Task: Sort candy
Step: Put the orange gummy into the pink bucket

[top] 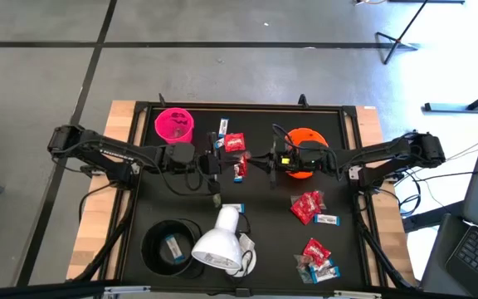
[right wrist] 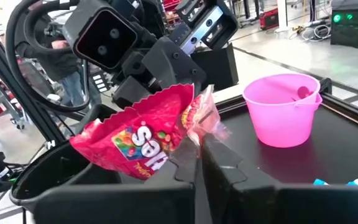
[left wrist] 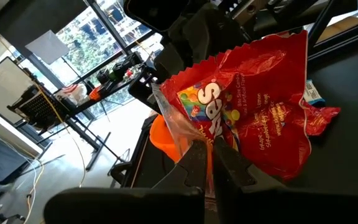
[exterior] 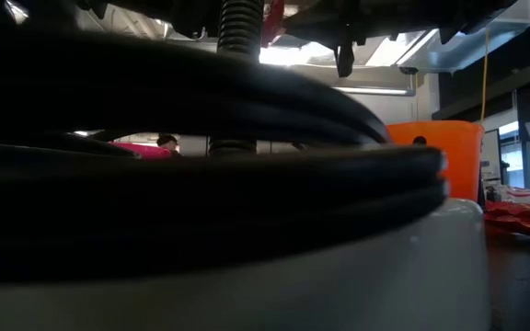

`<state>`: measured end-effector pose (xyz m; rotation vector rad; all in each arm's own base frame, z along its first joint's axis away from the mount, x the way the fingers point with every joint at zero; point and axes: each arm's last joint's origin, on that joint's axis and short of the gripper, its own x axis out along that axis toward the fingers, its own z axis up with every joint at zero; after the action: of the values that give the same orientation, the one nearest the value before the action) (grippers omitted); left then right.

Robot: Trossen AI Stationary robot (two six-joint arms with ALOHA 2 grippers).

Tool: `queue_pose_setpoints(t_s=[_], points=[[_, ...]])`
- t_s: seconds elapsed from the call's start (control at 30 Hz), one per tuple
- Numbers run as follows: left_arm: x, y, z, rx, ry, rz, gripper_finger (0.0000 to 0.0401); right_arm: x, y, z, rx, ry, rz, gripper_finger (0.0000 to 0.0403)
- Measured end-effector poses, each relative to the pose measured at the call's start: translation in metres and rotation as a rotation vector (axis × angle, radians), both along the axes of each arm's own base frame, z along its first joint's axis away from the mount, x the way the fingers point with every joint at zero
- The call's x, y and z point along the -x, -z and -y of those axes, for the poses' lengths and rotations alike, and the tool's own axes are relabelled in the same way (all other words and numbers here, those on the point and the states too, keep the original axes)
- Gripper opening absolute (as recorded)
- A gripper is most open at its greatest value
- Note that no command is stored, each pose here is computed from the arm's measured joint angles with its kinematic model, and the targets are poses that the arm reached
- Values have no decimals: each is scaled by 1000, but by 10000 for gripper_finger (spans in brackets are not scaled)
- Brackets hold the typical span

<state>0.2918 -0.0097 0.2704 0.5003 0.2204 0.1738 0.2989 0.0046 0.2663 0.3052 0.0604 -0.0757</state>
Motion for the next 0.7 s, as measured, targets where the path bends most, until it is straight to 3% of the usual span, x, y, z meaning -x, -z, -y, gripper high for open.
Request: queue_pose_setpoints(t_s=[0.7], points=[[3, 4, 13, -32, -83, -40, 0, 19, -18, 4, 66, 124, -5, 0]])
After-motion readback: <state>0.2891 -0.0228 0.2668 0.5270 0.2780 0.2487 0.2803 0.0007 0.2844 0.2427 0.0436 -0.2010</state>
